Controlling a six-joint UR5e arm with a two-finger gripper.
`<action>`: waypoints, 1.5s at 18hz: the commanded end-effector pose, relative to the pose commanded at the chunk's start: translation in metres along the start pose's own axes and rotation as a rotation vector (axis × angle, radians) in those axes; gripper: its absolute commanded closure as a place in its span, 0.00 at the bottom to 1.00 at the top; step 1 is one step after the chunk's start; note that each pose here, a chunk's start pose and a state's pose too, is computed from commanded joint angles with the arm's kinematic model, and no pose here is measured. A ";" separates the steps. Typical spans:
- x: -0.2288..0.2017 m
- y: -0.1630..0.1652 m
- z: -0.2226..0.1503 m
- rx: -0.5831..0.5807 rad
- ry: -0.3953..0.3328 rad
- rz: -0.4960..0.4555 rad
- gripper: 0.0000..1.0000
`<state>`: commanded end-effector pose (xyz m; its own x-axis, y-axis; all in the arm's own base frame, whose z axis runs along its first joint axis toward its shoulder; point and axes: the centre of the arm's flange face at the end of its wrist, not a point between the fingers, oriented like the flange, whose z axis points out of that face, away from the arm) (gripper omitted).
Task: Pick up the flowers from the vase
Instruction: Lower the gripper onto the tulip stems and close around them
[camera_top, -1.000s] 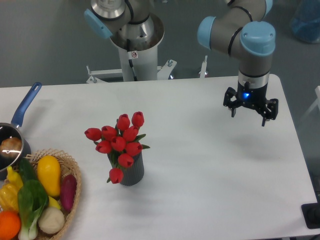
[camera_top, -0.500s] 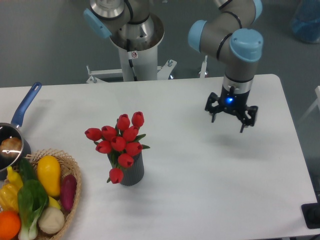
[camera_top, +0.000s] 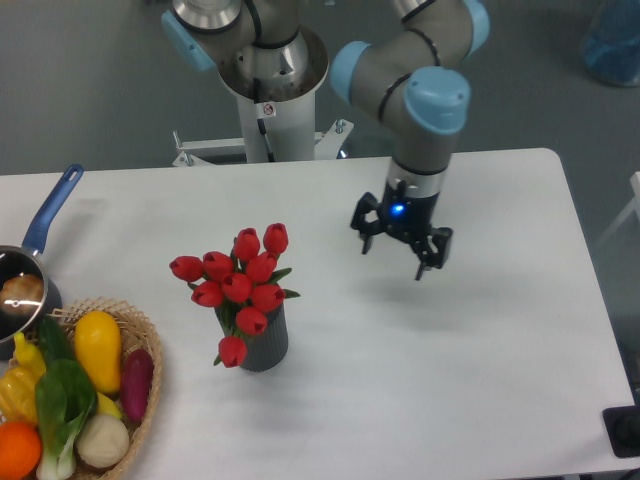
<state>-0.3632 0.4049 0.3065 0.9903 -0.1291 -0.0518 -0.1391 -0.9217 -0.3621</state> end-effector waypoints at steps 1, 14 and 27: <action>0.007 -0.005 -0.006 0.053 0.016 0.004 0.00; 0.062 -0.064 -0.027 0.453 0.204 0.074 0.00; 0.047 -0.061 -0.036 0.527 0.210 0.062 1.00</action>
<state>-0.3077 0.4418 0.3595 0.9516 -0.2970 0.0790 -0.1255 -0.6101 -0.7823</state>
